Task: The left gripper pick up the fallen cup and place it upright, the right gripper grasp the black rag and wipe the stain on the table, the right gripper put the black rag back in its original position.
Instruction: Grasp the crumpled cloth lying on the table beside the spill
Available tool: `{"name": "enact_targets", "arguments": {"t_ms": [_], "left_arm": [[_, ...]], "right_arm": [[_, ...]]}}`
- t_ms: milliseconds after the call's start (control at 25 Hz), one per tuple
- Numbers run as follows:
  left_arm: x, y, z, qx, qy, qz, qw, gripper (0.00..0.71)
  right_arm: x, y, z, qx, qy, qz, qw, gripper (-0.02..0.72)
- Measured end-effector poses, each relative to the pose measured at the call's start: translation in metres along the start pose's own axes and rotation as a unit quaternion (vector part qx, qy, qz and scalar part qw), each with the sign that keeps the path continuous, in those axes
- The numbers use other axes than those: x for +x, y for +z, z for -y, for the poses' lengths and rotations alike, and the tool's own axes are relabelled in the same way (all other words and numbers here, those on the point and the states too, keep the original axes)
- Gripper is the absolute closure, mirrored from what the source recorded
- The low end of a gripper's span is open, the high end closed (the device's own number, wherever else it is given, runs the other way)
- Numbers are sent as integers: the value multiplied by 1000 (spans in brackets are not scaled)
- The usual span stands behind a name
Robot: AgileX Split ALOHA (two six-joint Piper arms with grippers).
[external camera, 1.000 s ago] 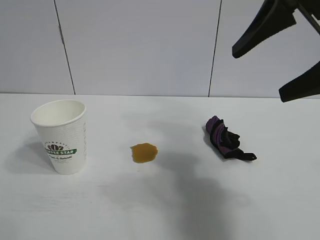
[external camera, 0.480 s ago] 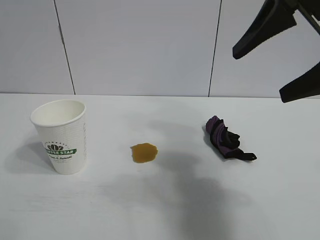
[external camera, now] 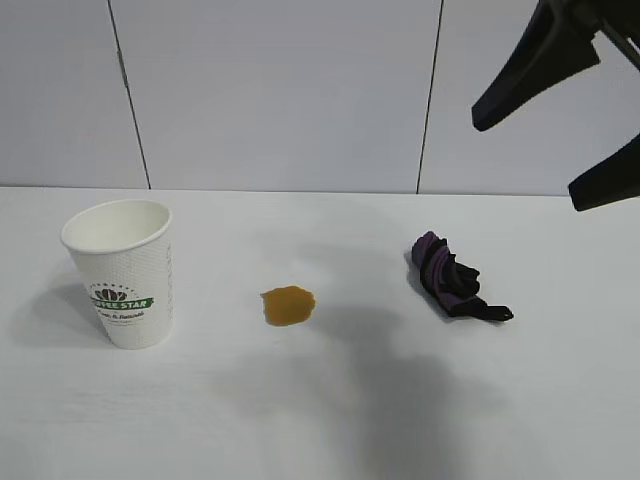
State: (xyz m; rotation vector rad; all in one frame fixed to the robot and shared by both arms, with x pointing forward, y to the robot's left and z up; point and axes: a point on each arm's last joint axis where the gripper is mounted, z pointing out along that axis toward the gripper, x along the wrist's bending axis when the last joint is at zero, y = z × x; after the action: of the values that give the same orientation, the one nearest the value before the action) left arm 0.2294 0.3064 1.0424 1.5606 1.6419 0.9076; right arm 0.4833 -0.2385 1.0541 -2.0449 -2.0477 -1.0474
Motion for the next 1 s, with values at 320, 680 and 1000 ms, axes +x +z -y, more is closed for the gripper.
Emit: {"name": "enact_targets", "arguments": {"t_ms": [320,680,1000], "left_arm": [[0,0,0,-2,0,0,1000,45],[0,0,0,-2,0,0,1000,45],[0,0,-1,-5,0,0,1000,46]], "right_arm": [[-16,19,-15,44,-30,57,997,81],[-27,48,-81,77,-26,107,991,81],[-32,86,-107,101,-50,138,984,81]]}}
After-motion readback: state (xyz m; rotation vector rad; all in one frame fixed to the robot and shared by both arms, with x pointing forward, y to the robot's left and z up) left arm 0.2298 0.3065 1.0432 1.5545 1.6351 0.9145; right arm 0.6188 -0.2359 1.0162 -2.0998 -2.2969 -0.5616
